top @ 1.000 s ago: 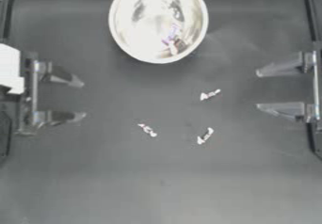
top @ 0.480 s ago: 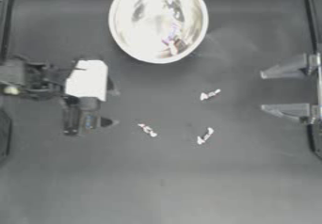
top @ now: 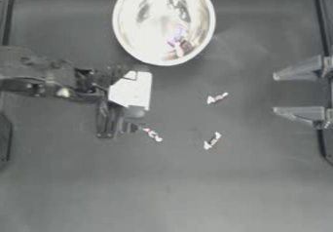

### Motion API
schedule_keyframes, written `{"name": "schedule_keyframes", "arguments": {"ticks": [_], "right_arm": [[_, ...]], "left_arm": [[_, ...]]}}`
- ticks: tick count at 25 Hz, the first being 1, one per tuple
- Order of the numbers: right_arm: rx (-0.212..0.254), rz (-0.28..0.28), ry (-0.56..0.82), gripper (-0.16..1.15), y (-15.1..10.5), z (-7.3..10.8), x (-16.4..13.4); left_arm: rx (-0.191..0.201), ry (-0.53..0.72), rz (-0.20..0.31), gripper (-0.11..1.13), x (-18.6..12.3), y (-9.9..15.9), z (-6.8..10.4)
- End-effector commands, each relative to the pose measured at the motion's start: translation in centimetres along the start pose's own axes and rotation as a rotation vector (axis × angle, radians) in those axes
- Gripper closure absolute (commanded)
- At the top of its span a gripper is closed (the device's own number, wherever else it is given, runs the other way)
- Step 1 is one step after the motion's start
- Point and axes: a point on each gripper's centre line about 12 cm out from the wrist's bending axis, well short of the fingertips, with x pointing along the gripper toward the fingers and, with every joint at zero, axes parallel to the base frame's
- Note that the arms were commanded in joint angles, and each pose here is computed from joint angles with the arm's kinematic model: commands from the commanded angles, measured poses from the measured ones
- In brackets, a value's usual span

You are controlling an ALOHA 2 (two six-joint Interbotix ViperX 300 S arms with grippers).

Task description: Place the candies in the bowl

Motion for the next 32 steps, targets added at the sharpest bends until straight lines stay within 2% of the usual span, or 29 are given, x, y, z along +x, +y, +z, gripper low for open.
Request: {"name": "schedule_keyframes", "arguments": {"ticks": [1, 14, 20, 27, 32], "right_arm": [[0.001, 0.001, -0.021, 0.03, 0.0, 0.6, 0.0], [0.009, 0.0, -0.032, 0.03, 0.0, 0.8, 0.0], [0.018, 0.001, -0.034, 0.03, 0.0, 0.8, 0.0], [0.018, 0.001, -0.035, 0.03, 0.1, 0.9, 0.0], [0.018, 0.001, -0.038, 0.03, 0.0, 0.9, 0.0]], "left_arm": [[0.021, -0.023, 0.001, 0.05, 0.0, 0.1, 1.6], [0.062, 0.06, -0.055, 0.05, 3.9, -1.6, 2.2], [0.06, 0.091, -0.063, 0.05, 5.2, -1.7, 1.8], [0.082, 0.111, -0.069, 0.06, 6.4, -1.6, 1.7], [0.078, 0.12, -0.063, 0.06, 6.9, -1.0, 1.5]]}}
